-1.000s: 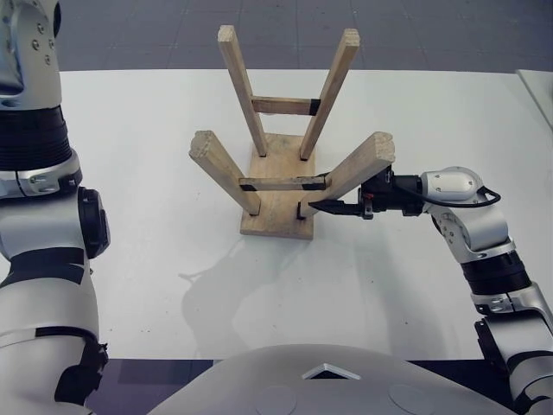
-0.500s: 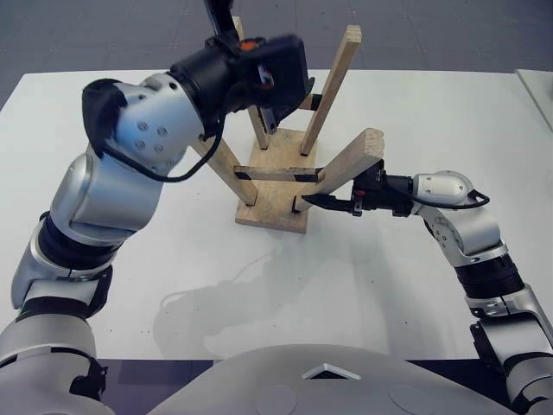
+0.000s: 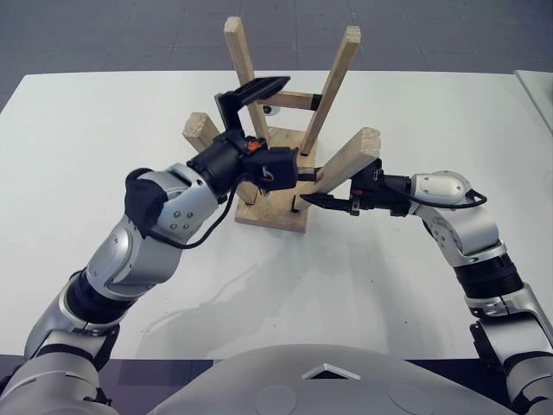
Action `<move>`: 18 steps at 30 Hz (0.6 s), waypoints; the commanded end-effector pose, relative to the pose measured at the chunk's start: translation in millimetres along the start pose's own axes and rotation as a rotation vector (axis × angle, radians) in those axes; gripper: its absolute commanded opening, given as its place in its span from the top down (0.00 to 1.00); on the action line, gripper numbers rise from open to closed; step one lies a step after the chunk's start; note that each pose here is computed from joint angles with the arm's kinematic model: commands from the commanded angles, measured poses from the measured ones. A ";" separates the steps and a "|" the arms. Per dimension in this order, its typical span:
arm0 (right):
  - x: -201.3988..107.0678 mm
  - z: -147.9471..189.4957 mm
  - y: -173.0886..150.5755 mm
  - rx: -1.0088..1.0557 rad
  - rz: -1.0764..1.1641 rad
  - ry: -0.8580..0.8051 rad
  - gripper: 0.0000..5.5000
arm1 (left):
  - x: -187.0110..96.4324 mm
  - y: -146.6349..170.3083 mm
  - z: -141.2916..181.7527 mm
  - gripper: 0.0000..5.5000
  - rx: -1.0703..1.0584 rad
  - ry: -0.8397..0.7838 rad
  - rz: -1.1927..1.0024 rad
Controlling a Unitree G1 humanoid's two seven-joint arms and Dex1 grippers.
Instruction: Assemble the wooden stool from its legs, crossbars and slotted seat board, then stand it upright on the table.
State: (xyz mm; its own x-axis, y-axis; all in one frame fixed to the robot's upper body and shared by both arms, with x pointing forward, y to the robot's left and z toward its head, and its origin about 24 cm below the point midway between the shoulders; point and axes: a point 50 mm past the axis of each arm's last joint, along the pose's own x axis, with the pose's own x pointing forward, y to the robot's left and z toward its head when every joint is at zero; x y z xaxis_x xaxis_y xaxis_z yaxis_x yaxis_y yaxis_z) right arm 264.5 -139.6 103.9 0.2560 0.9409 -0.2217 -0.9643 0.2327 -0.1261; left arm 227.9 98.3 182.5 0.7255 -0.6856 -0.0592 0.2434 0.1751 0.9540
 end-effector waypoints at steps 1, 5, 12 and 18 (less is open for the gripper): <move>-8.7 -50.7 8.9 0.139 -0.055 0.296 0.63 | -0.4 -29.9 -9.4 0.02 -0.022 0.031 -0.067; -6.6 -46.8 9.0 0.122 -0.071 0.326 0.63 | -3.0 -49.9 -15.9 0.02 -0.033 0.054 -0.065; -5.1 -57.9 5.6 0.022 -0.129 0.461 0.63 | -2.2 -50.3 -16.3 0.02 -0.067 0.042 0.038; -8.4 -67.1 5.0 0.032 -0.136 0.555 0.63 | -0.8 -60.0 -20.1 0.02 -0.061 0.053 -0.012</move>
State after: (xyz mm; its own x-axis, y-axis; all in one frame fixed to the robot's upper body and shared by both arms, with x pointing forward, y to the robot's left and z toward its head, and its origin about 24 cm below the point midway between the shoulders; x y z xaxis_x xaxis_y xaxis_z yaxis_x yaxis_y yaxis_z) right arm 272.2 -125.6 100.7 0.3564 0.8816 -0.3095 -0.9296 0.3011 -0.2127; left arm 224.6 99.4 143.8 0.7483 -0.6617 0.0479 0.1836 0.2759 0.9435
